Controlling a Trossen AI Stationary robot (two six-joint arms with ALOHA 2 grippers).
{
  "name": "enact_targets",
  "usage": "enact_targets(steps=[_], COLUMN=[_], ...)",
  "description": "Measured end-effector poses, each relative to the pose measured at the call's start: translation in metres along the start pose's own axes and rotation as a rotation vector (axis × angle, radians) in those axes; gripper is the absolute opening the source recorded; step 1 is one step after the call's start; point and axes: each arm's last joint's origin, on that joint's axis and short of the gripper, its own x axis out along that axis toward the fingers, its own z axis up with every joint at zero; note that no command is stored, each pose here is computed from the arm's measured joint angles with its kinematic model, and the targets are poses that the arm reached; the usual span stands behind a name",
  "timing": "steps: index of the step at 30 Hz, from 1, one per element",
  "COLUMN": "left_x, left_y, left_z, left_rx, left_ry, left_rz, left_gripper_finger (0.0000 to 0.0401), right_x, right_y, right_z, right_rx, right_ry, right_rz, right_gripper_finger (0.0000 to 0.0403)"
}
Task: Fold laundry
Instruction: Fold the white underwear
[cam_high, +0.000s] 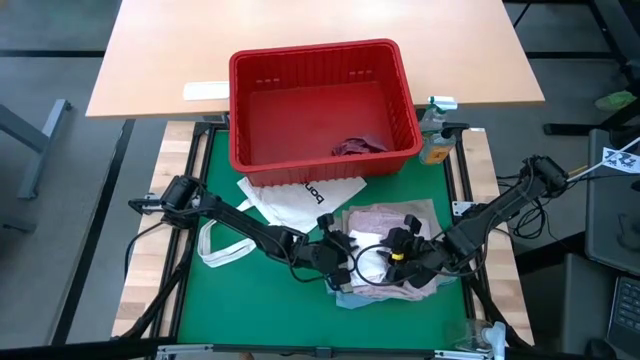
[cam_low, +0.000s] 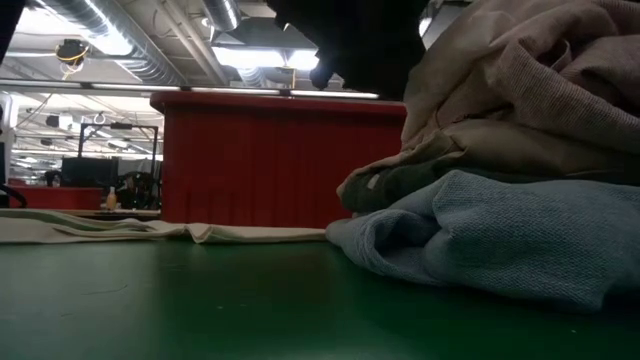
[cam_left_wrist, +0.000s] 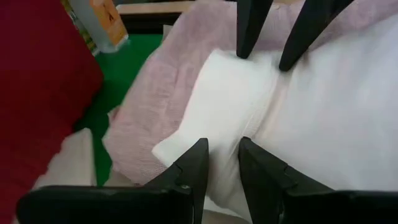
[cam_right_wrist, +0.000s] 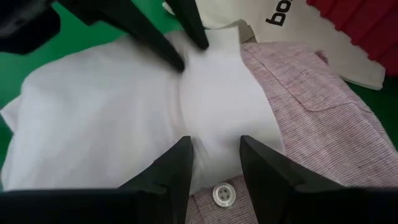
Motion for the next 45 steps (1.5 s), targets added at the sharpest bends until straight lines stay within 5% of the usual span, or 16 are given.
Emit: enact_targets(steps=[17, 25, 45], left_x=[-0.041, -0.053, -0.033], left_y=[-0.012, -0.035, -0.061], left_z=[0.025, 0.020, -0.012], left_rx=[-0.008, -0.051, -0.067], left_ry=[-0.110, -0.120, -0.083], left_rz=[-0.075, -0.210, -0.255], left_gripper_finger=[0.0085, 0.0085, 0.0085], right_x=[-0.036, -0.046, -0.017], right_y=[0.021, 0.041, 0.062], right_z=[0.032, 0.011, -0.015], right_rx=[-0.015, -0.102, -0.169], right_ry=[-0.092, -0.069, 0.106], right_rz=[0.131, 0.193, 0.187], right_gripper_finger=[0.0138, 0.0138, 0.0138])
